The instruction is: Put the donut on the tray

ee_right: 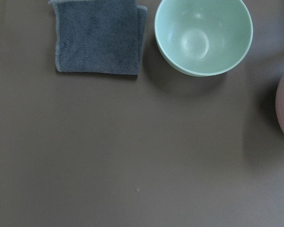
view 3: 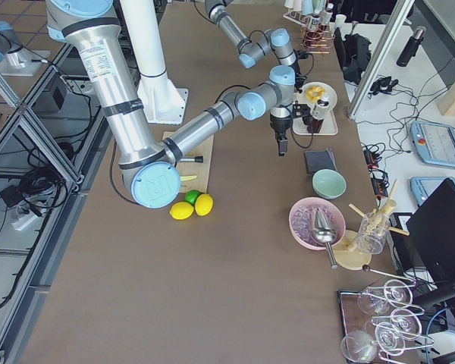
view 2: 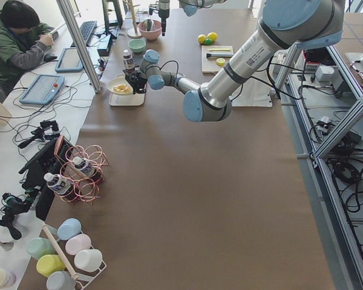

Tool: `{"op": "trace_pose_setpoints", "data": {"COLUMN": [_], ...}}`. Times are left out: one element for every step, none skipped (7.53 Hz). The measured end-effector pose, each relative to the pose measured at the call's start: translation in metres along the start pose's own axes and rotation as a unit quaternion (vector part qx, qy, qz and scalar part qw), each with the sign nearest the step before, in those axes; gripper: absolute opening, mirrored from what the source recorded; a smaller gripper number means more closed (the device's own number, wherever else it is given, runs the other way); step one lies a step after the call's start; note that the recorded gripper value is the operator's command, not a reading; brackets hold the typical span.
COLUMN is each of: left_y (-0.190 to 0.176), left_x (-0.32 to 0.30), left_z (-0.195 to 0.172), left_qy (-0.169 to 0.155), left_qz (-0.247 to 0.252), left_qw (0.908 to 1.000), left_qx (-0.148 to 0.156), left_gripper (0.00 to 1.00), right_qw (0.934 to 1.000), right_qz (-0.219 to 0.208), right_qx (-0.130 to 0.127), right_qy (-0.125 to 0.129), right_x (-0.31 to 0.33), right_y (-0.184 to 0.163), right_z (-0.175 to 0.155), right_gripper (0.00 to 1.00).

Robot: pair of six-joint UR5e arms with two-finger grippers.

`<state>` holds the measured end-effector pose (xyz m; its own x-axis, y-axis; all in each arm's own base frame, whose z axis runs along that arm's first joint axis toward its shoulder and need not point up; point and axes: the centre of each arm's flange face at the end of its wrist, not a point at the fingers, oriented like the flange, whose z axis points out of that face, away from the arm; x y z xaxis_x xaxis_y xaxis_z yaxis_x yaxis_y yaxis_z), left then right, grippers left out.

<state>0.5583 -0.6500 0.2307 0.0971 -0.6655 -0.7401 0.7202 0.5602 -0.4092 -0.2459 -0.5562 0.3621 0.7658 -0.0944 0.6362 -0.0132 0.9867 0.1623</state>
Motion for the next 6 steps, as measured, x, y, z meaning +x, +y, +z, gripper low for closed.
{"op": "trace_pose_setpoints", "data": {"left_y": [0.012, 0.013, 0.008, 0.001, -0.014, -0.04], "left_x": [0.001, 0.0, -0.001, -0.01, -0.031, -0.064], "left_z": [0.004, 0.005, -0.001, -0.013, -0.03, -0.056], "left_qy": [0.002, 0.002, 0.004, -0.002, -0.013, -0.024], "left_qz": [0.005, 0.019, 0.041, 0.075, 0.121, 0.17], "left_qw": [1.0, 0.9998, 0.9991, 0.9972, 0.992, 0.9824], "left_qx": [0.006, 0.009, 0.008, -0.005, -0.033, -0.073], "left_gripper": [0.98, 0.98, 0.98, 0.98, 0.98, 0.98], "right_qw": [0.9999, 0.9998, 0.9997, 0.9996, 0.9994, 0.9991], "right_qz": [-0.009, -0.014, -0.019, -0.026, -0.034, -0.043], "right_qx": [0.004, 0.005, 0.004, 0.003, 0.003, -0.002], "right_qy": [-0.003, -0.011, -0.014, -0.012, -0.007, -0.007], "right_x": [0.023, 0.039, 0.053, 0.069, 0.089, 0.118], "right_y": [0.006, 0.009, 0.008, 0.004, 0.001, -0.003], "right_z": [0.007, 0.012, 0.016, 0.017, 0.017, 0.017], "right_gripper": [1.0, 1.0, 1.0, 1.0, 1.0, 1.0]}}
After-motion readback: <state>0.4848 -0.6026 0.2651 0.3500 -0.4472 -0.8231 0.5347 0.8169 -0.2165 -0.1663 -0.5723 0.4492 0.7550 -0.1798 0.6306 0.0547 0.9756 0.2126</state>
